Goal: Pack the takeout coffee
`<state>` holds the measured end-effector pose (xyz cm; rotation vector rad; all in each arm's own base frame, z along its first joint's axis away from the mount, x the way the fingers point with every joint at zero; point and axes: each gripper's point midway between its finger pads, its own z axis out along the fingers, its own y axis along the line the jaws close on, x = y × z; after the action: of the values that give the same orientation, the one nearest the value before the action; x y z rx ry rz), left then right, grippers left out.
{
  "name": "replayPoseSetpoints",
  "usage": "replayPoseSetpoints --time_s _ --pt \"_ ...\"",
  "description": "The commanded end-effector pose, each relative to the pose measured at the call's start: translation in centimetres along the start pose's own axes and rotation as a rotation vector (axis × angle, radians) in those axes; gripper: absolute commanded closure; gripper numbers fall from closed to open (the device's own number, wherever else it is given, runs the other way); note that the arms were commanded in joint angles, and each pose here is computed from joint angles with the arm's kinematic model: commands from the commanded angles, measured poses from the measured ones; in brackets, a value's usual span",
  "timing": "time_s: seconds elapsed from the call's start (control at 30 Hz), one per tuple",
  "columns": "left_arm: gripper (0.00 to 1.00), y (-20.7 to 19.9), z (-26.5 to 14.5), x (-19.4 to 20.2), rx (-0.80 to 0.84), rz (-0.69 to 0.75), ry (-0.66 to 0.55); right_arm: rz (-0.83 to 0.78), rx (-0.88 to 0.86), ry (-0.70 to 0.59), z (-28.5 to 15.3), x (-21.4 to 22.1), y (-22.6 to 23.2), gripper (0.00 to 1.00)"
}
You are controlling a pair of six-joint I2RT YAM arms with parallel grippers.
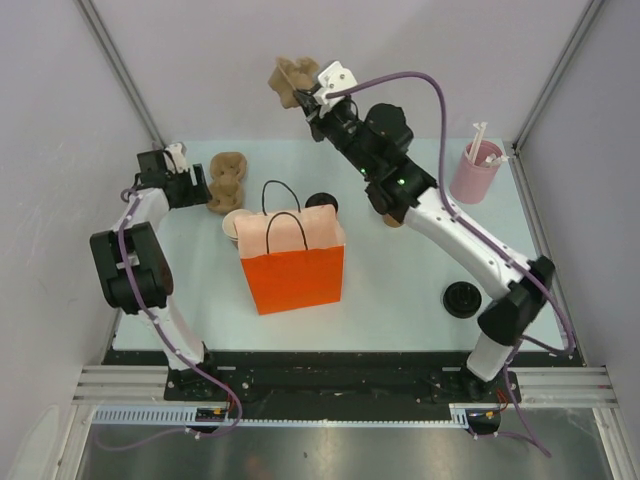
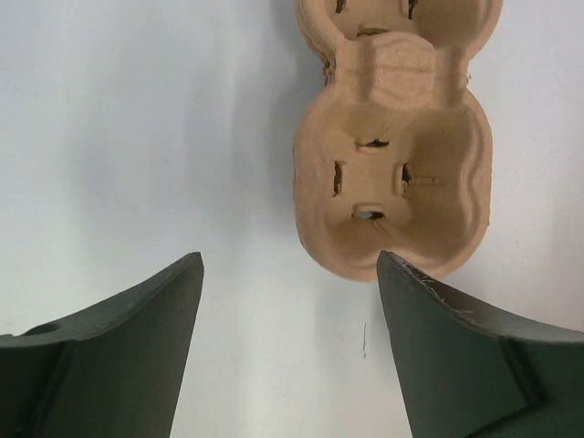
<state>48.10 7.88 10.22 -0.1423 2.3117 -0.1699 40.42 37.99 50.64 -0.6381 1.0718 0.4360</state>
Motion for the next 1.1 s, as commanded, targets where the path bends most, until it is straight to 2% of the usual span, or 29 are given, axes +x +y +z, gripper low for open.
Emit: replayPoseSetpoints --time_s 0.0,0.17,0.2,0.27,0.3,0.57,0.73,0.87,0.9,1.0,1.07 --pt "0.18 -1.0 -4.7 -4.2 -0.011 0.149 -0.095 -0.101 0.158 0.076 -6.0 -4.7 -3.3 1.0" --pt "0.18 -2.6 -7.5 -3.9 0.025 0.208 -0.124 -0.09 0.271 0.259 -11.7 -3.3 -5.3 1.0" --pt "0.17 -2.9 -7.8 -3.7 0.031 0.217 -0.122 -0.098 0.28 0.339 -13.1 -1.7 -5.3 1.0" --pt "0.18 -3.9 -9.1 -3.7 0.052 0.244 -0.14 -0.081 0.272 0.387 -15.2 -1.7 -5.4 1.0" --pt "0.17 -4.4 -9.5 -3.5 0.065 0.247 -0.137 -0.086 0.259 0.462 -16.6 -0.4 -5.2 1.0" --pt "0.15 -10.1 -15.3 -2.3 0.192 0.385 -0.17 0.013 0.307 0.673 -24.6 3.1 -5.0 1.0" --pt "0.12 -11.5 -18.9 -1.9 0.215 0.42 -0.197 0.076 0.313 0.769 -27.4 5.7 -4.2 1.0" --pt "0.1 -12.2 -21.2 -2.2 0.227 0.436 -0.234 0.142 0.249 0.866 -28.9 9.7 -1.5 1.0" --pt "0.1 -12.3 -21.6 -2.2 0.23 0.436 -0.239 0.174 0.24 0.926 -29.7 12.1 -0.3 1.0" --pt "0.09 -12.8 -22.9 -2.3 0.247 0.434 -0.264 0.222 0.214 1.002 -30.6 15.9 1.1 1.0" --pt "0.09 -13.5 -23.6 -2.2 0.279 0.428 -0.277 0.259 0.205 0.987 -30.3 17.2 1.7 1.0"
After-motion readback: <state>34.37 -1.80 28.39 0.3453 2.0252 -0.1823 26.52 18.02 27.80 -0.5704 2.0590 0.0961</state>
